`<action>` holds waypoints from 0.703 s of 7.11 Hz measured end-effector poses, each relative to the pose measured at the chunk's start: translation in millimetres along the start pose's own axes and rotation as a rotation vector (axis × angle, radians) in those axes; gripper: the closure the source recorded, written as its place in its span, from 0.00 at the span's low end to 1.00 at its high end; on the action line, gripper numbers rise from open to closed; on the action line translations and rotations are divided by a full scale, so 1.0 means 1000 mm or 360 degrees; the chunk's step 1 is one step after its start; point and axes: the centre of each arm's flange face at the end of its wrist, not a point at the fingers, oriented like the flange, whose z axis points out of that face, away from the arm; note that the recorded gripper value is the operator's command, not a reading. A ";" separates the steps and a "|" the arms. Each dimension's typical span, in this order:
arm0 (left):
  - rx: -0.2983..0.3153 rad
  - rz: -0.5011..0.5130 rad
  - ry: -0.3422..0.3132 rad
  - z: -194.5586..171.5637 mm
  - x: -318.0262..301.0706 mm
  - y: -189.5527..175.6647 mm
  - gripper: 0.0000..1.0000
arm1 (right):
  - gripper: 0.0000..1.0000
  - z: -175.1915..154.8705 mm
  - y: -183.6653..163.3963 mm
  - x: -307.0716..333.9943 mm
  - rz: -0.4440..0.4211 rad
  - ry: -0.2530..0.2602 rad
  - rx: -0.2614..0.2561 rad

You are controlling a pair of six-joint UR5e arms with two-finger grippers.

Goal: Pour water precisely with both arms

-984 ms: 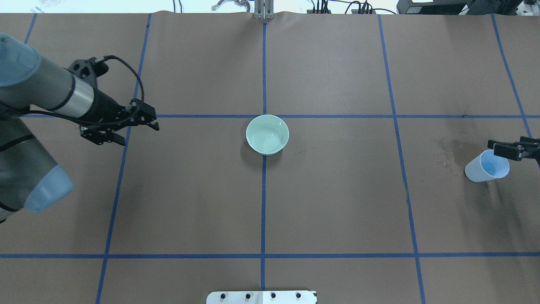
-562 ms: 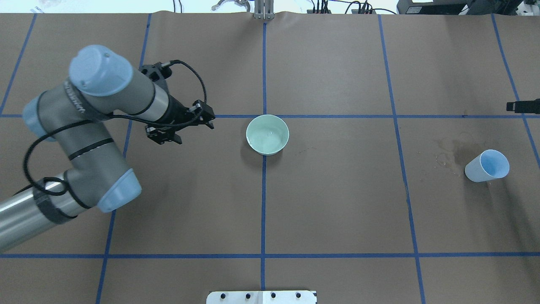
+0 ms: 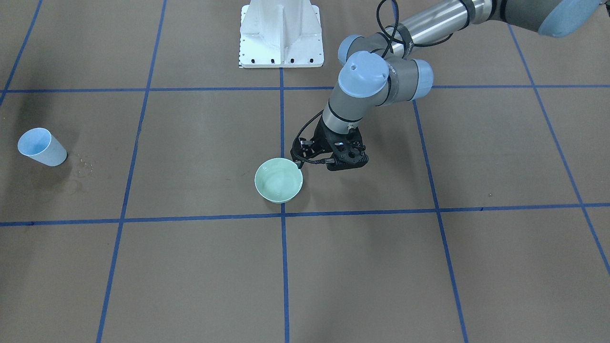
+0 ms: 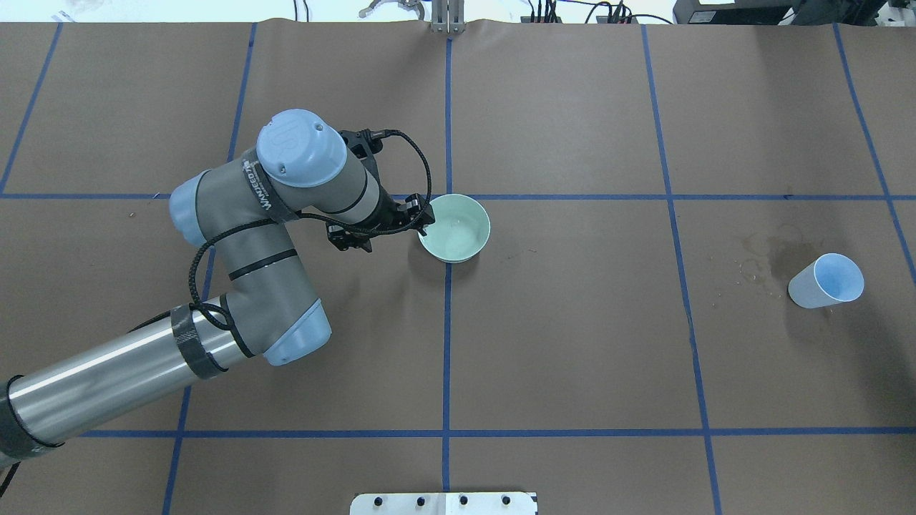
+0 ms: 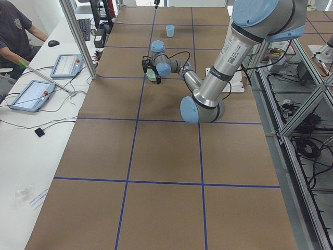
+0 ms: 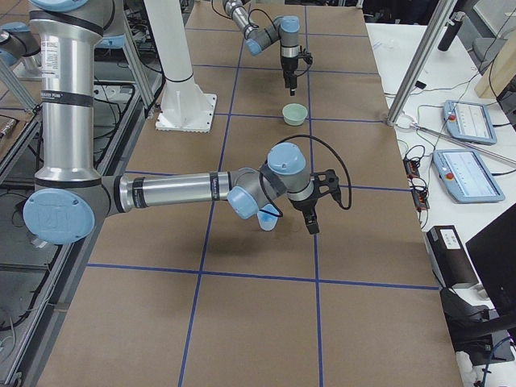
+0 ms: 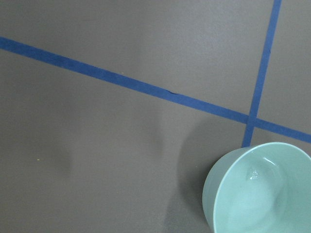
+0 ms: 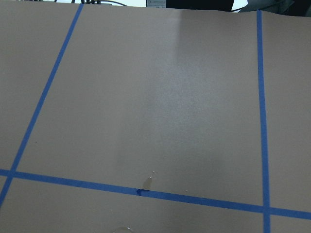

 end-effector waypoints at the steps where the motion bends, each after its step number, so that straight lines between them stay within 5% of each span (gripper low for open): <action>1: -0.0008 0.0014 -0.0017 0.011 0.009 0.002 0.18 | 0.01 -0.003 0.000 0.005 -0.0042 -0.0009 -0.0035; 3: -0.0024 0.0025 -0.0030 0.021 0.018 0.008 0.46 | 0.01 -0.003 0.000 0.009 -0.0065 -0.0010 -0.0053; 4: -0.0026 0.0027 -0.0029 0.023 0.019 0.008 0.67 | 0.01 -0.003 0.001 0.009 -0.0067 -0.0010 -0.0055; 5: -0.0026 0.0028 -0.0026 0.024 0.019 0.008 1.00 | 0.01 -0.003 0.003 0.010 -0.0067 -0.0010 -0.0057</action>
